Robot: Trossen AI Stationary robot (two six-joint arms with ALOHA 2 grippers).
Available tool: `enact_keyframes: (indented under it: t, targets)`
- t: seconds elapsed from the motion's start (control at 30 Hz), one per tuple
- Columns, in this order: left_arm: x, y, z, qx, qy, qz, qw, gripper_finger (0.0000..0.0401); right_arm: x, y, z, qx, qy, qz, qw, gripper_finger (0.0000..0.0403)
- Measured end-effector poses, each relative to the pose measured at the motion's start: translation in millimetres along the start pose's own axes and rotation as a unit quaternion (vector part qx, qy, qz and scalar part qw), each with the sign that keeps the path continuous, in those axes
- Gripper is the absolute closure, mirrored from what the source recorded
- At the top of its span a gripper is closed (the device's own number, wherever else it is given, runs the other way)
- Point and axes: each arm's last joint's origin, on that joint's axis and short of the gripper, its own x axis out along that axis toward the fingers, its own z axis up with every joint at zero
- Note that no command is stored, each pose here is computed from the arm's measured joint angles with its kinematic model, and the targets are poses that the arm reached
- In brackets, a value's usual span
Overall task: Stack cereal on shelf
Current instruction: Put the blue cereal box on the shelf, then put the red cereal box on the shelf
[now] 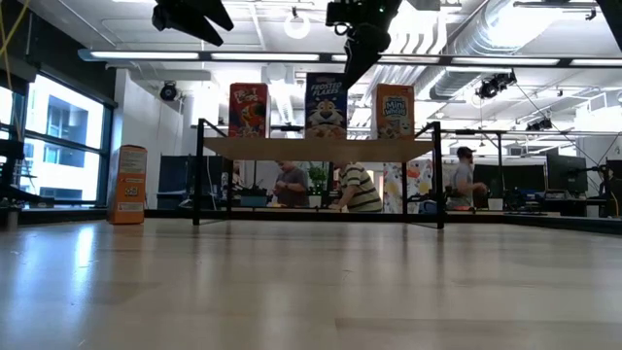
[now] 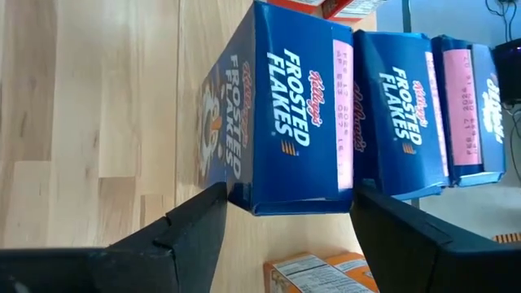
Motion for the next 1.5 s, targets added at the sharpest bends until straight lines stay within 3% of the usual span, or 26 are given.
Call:
enact_keyframes:
  t: [0.37, 0.67, 0.9, 1.03, 1.5]
  targets:
    - [0.0, 0.0, 0.0, 0.0, 0.0, 0.0, 1.0, 0.0178, -19.6, -1.4, -1.9, 0.003, -0.023, -0.012, 1.0, 0.0155]
    - [0.0, 0.0, 0.0, 0.0, 0.0, 0.0, 1.0, 0.0178, -61.3, 14.4, -2.6, 0.015, -0.066, -0.011, 0.998, 0.0155]
    - [0.0, 0.0, 0.0, 0.0, 0.0, 0.0, 1.0, 0.0178, -99.3, 33.9, -11.7, 0.031, -0.105, 0.028, 0.994, 0.0155]
    - [0.0, 0.0, 0.0, 0.0, 0.0, 0.0, 1.0, 0.0178, -107.6, 44.8, -29.2, 0.041, -0.149, 0.036, 0.987, 0.0155]
    - [0.0, 0.0, 0.0, 0.0, 0.0, 0.0, 1.0, 0.0178, -111.5, 86.5, -136.3, 0.118, -0.28, 0.017, 0.952, 0.0155]
